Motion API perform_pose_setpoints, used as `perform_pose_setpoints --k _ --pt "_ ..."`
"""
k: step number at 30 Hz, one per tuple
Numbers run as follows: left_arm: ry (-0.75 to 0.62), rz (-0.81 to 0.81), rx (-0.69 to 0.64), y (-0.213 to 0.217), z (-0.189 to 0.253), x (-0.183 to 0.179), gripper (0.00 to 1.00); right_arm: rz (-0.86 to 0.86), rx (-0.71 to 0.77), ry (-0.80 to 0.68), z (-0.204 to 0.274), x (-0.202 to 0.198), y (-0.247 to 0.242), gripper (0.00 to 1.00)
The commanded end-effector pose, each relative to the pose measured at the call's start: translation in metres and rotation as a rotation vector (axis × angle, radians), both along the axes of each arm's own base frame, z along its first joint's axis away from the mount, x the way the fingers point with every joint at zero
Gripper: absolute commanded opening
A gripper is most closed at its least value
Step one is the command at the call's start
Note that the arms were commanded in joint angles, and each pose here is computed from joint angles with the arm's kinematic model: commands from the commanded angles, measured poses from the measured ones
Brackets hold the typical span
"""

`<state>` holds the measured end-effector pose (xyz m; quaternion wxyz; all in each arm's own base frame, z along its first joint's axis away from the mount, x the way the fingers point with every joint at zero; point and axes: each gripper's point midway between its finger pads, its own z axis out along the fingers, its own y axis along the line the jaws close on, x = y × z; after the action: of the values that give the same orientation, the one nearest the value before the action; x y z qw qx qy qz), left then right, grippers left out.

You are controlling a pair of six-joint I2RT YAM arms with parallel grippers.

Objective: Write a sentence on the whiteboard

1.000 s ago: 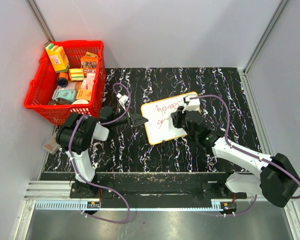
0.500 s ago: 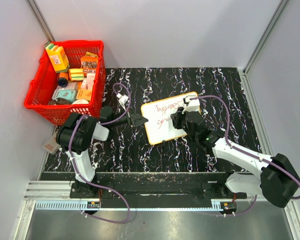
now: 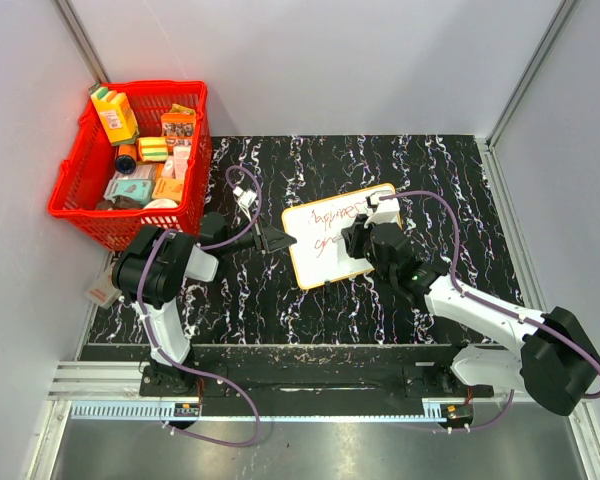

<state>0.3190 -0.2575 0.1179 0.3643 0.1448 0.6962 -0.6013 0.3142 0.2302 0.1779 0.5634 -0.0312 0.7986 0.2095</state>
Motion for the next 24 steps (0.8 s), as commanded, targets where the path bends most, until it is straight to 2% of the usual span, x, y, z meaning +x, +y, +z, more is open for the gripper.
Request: perform_pose_setpoints --k 1,9,24 --pt "-0.181 -0.036 -0.032 -0.005 0.032 0.0 0.0 -0.019 -0.036 0.013 -0.005 -0.001 -0.01 0.0" --pt "-0.182 -0.038 -0.033 -0.006 0.033 -0.001 0.0 -0.051 -0.05 0.009 -0.006 0.001 -0.018 0.0" --pt "-0.182 -0.04 -0.032 -0.006 0.032 -0.001 0.0 -0.071 -0.02 -0.057 0.026 0.016 -0.017 0.0"
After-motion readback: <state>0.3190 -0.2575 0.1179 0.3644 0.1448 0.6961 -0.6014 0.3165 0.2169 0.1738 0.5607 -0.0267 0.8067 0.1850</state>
